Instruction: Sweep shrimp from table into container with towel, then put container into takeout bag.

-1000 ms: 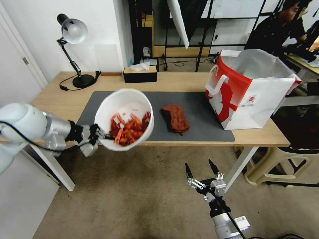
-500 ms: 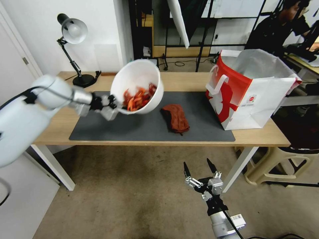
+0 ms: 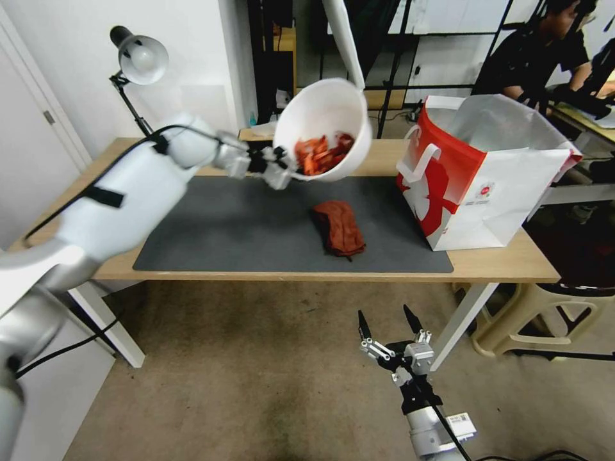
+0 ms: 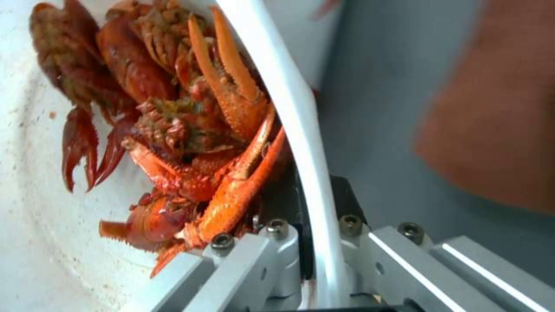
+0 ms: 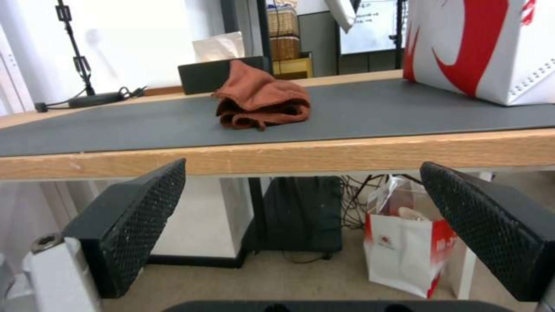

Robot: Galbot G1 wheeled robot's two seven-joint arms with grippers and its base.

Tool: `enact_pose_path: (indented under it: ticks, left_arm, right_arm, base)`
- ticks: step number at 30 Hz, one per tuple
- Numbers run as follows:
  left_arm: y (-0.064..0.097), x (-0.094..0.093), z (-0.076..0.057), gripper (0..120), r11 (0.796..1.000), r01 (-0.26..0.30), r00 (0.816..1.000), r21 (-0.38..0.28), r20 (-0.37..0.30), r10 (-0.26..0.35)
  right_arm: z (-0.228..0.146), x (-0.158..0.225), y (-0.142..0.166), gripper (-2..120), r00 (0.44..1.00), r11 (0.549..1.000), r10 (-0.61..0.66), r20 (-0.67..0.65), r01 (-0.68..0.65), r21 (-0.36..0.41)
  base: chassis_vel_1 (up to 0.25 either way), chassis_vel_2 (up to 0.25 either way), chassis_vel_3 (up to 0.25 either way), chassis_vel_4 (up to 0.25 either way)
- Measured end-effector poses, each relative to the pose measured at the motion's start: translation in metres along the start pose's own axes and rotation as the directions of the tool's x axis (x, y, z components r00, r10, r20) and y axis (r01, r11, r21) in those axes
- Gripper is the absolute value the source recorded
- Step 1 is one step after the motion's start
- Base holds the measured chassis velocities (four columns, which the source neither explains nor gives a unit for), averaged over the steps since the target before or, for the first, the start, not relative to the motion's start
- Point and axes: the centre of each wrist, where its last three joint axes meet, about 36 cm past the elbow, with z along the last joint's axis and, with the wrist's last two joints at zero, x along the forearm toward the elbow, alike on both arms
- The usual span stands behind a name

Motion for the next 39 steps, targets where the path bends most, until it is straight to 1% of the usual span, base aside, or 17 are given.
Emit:
enact_pose_path:
  ticks: [1,4,5,7,9,14,15,16,17,20,21,24,25,28,30,37,39]
  left_arm:
    - [0.0,0.0,0.0,0,1.0,0.0,1.0,0.0,0.0,0.0]
    - [0.03,-0.022,-0.001,0,0.998,0.063,0.998,-0.017,0.014,-0.063]
    - [0.03,-0.022,-0.001,0,0.998,0.063,0.998,-0.017,0.014,-0.063]
    - [0.047,-0.028,-0.001,0,0.995,0.1,0.995,-0.025,0.01,-0.099]
    - [0.059,-0.033,-0.001,0,0.992,0.123,0.992,-0.031,0.011,-0.122]
    - [0.07,-0.041,-0.004,0,0.989,0.141,0.99,-0.038,0.015,-0.14]
    - [0.072,-0.043,-0.006,0,0.989,0.144,0.989,-0.041,0.017,-0.144]
    - [0.077,-0.052,-0.01,0,0.987,0.153,0.988,-0.046,0.027,-0.152]
    - [0.077,-0.052,-0.01,0,0.987,0.153,0.988,-0.046,0.027,-0.152]
    - [0.09,-0.08,-0.026,0,0.983,0.167,0.985,-0.075,0.063,-0.162]
    - [0.09,-0.08,-0.026,0,0.983,0.167,0.985,-0.075,0.063,-0.162]
    - [0.1,-0.095,-0.039,0,0.98,0.17,0.983,-0.101,0.086,-0.161]
    - [0.1,-0.095,-0.039,0,0.98,0.17,0.983,-0.101,0.086,-0.161]
    - [0.119,-0.107,-0.054,0,0.974,0.183,0.98,-0.131,0.104,-0.17]
    - [0.123,-0.109,-0.057,0,0.973,0.184,0.98,-0.138,0.109,-0.17]
    - [0.134,-0.131,-0.077,0,0.972,0.159,0.982,-0.173,0.134,-0.137]
    - [0.141,-0.141,-0.085,0,0.97,0.151,0.982,-0.193,0.143,-0.124]
  right_arm:
    - [0.0,0.0,0.0,100,1.0,1.0,0.0,0.0,0.0,0.0]
    - [0.0,0.002,-0.002,100,1.0,1.0,0.007,0.0,-0.007,0.002]
    - [0.0,0.002,-0.002,100,1.0,1.0,0.007,0.0,-0.007,0.002]
    - [0.0,0.002,-0.002,100,1.0,1.0,0.009,0.001,-0.009,0.003]
    - [0.0,0.002,-0.003,100,1.0,1.0,0.01,0.002,-0.01,0.005]
    - [0.0,0.001,-0.004,100,1.0,1.0,0.011,0.003,-0.011,0.008]
    - [0.0,0.001,-0.004,100,1.0,1.0,0.011,0.003,-0.012,0.009]
    - [-0.001,0.001,-0.006,100,1.0,1.0,0.013,0.005,-0.013,0.012]
    - [-0.001,0.001,-0.006,100,1.0,1.0,0.013,0.005,-0.013,0.012]
    - [0.0,-0.001,-0.008,100,1.0,1.0,0.016,0.006,-0.016,0.015]
    - [0.0,-0.001,-0.008,100,1.0,1.0,0.016,0.006,-0.016,0.015]
    - [0.001,-0.001,-0.008,100,1.0,1.0,0.017,0.005,-0.017,0.016]
    - [0.001,-0.001,-0.008,100,1.0,1.0,0.017,0.005,-0.017,0.016]
    - [0.002,0.0,-0.01,100,1.0,1.0,0.022,0.0,-0.022,0.016]
    - [0.002,0.0,-0.01,100,1.0,1.0,0.023,0.001,-0.023,0.016]
    - [0.003,0.0,-0.013,100,0.999,0.999,0.033,0.005,-0.033,0.017]
    - [0.004,0.002,-0.016,100,0.999,0.999,0.038,0.004,-0.039,0.017]
  base:
    - [0.0,0.0,0.0,0.0]
    - [0.0,0.0,0.0,0.0]
    - [0.0,0.0,0.0,0.0]
    - [0.0,0.0,0.0,0.0]
    - [0.0,0.0,0.0,0.0]
    - [0.0,0.0,0.0,0.0]
    - [0.0,0.0,0.0,0.0]
    - [0.0,0.0,0.0,0.0]
    - [0.0,0.0,0.0,0.0]
    - [0.0,0.0,0.0,0.0]
    - [0.0,0.0,0.0,0.0]
    - [0.0,0.0,0.0,0.0]
    - [0.0,0.0,0.0,0.0]
    - [0.0,0.0,0.0,0.0]
    - [0.0,0.0,0.0,0.0]
    - [0.0,0.0,0.0,0.0]
    - [0.0,0.0,0.0,0.0]
